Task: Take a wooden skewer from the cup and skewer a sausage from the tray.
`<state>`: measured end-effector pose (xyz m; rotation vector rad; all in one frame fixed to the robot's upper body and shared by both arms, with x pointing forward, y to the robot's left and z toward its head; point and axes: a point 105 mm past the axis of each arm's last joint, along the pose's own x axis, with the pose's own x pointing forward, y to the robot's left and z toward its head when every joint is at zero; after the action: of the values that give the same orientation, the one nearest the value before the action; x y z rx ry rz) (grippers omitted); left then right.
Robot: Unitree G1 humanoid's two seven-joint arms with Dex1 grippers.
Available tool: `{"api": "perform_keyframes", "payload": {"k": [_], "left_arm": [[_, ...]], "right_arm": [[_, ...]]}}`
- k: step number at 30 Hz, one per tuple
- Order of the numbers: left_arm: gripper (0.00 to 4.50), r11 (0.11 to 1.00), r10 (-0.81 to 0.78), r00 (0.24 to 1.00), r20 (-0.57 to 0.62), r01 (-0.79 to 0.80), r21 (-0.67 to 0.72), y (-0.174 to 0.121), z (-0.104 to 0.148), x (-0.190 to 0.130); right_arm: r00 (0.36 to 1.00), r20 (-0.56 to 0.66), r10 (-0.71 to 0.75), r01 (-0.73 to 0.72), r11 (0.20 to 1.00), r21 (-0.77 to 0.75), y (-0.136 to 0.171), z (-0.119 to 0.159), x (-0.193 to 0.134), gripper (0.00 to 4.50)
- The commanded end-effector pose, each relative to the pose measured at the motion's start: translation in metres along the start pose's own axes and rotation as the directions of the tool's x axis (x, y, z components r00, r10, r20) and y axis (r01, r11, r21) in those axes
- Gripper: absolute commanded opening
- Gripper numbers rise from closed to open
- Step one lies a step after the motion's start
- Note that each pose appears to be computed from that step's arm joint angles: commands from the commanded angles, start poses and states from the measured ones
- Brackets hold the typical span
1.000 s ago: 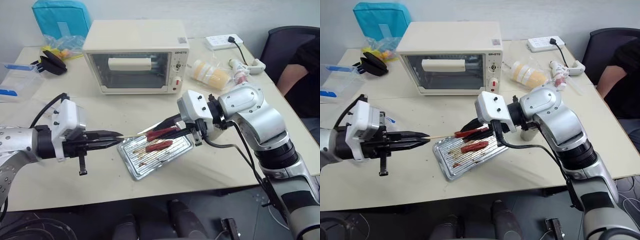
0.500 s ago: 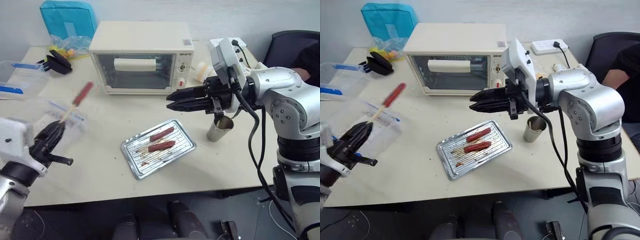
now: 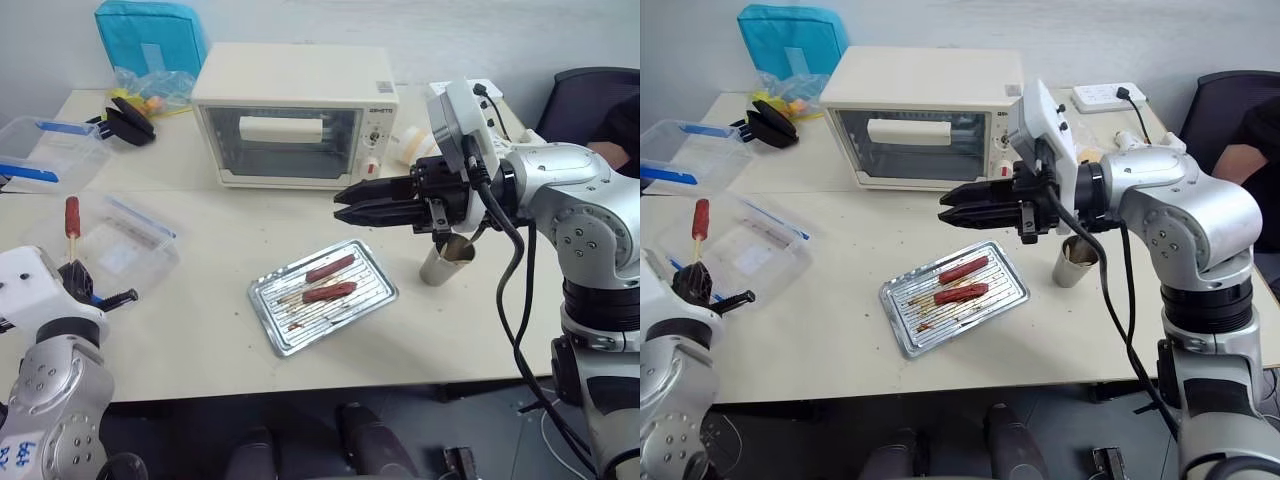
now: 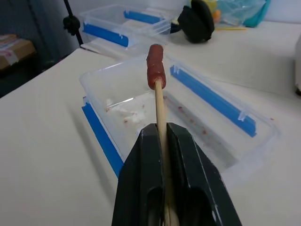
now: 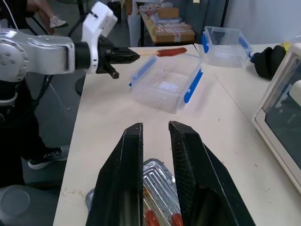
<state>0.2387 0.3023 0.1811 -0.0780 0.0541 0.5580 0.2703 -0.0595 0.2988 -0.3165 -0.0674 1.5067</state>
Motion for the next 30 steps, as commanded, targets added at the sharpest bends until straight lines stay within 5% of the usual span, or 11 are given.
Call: {"api": "perform_keyframes", "payload": {"k": [1, 17, 20, 24, 30], "left_arm": [[0.00, 0.999, 0.039, 0.999, 0.007, -0.039, 0.020, 0.010, 0.003, 0.010], [4.20, 0.992, -0.115, 0.975, 0.191, 0.103, 0.071, 0.043, 0.063, 0.000], [4.20, 0.932, -0.348, 0.930, 0.120, 0.328, 0.157, 0.066, 0.074, -0.030], [4.25, 0.792, -0.545, 0.827, -0.139, 0.562, 0.238, 0.102, 0.052, -0.077], [4.25, 0.754, -0.557, 0.797, -0.232, 0.603, 0.261, 0.133, 0.044, -0.087]], "right_arm": [[1.000, 0.020, -0.010, 0.011, 0.998, -0.056, 0.005, 0.014, -0.005, 0.87], [0.995, -0.021, -0.097, 0.096, 0.995, -0.025, -0.007, 0.000, -0.023, 0.84], [0.989, -0.073, -0.125, 0.125, 0.992, -0.012, -0.009, -0.008, -0.041, 0.84], [0.987, -0.103, -0.126, 0.133, 0.989, 0.064, -0.008, -0.011, -0.073, 1.77], [0.979, -0.144, -0.144, 0.152, 0.988, 0.042, -0.006, -0.008, -0.109, 3.74]]}}
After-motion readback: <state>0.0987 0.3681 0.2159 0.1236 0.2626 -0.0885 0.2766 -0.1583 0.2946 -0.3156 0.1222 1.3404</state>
